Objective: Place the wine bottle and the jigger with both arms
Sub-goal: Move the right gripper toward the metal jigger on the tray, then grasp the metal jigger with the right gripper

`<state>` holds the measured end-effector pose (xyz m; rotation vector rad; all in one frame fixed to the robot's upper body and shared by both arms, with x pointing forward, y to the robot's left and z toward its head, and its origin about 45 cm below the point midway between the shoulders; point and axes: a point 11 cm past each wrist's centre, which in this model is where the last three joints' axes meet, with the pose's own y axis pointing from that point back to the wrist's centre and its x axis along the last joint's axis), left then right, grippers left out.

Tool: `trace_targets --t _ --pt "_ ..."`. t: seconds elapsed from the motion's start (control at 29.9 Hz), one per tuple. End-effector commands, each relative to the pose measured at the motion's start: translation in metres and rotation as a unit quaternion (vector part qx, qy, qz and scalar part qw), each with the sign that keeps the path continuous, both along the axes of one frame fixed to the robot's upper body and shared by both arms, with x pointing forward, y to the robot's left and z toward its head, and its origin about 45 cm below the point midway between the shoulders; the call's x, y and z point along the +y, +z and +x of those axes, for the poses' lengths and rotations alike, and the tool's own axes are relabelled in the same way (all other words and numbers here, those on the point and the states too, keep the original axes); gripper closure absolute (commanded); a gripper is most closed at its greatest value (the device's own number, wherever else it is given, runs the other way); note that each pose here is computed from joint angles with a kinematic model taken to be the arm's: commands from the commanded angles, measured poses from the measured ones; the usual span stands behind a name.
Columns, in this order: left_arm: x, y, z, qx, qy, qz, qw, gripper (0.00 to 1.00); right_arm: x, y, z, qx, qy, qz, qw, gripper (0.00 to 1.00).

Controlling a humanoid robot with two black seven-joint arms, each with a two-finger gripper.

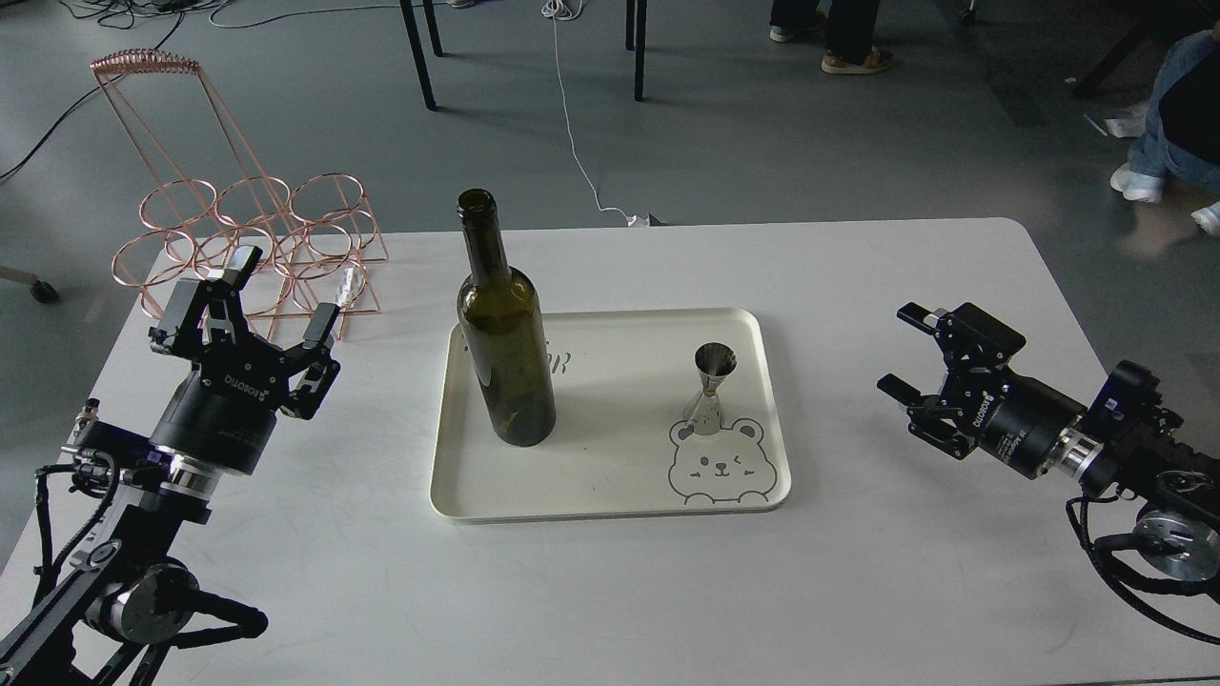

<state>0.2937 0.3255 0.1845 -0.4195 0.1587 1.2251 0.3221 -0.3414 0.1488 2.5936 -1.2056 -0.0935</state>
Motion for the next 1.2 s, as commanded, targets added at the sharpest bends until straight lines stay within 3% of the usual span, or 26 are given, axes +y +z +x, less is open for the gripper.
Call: trace_targets --t 0.0,0.27,0.53,0.9,1.17 --pt "-0.001 -0.002 -0.001 0.002 -0.002 0.001 1.0 0.02 0.017 0.004 -0.007 -0.077 0.076 -0.128 0.986 0.01" --pt "-0.002 0.0 -0.001 -0.001 -0.003 -0.002 1.0 0.02 0.039 -0.01 -0.022 -0.253 0.177 -0.327 0.893 0.01" --pt "-0.005 0.0 -0.001 -0.001 -0.004 -0.005 1.0 0.02 0.07 -0.033 -0.02 -0.397 0.24 -0.415 0.783 0.01" --pt "-0.005 0.0 -0.001 -0.001 -0.005 -0.004 1.0 0.02 0.112 -0.043 0.004 -0.441 0.252 -0.423 0.75 0.01" --pt "-0.005 -0.002 -0.002 0.002 -0.005 -0.004 1.0 0.02 0.136 -0.058 0.016 -0.442 0.262 -0.427 0.743 0.04"
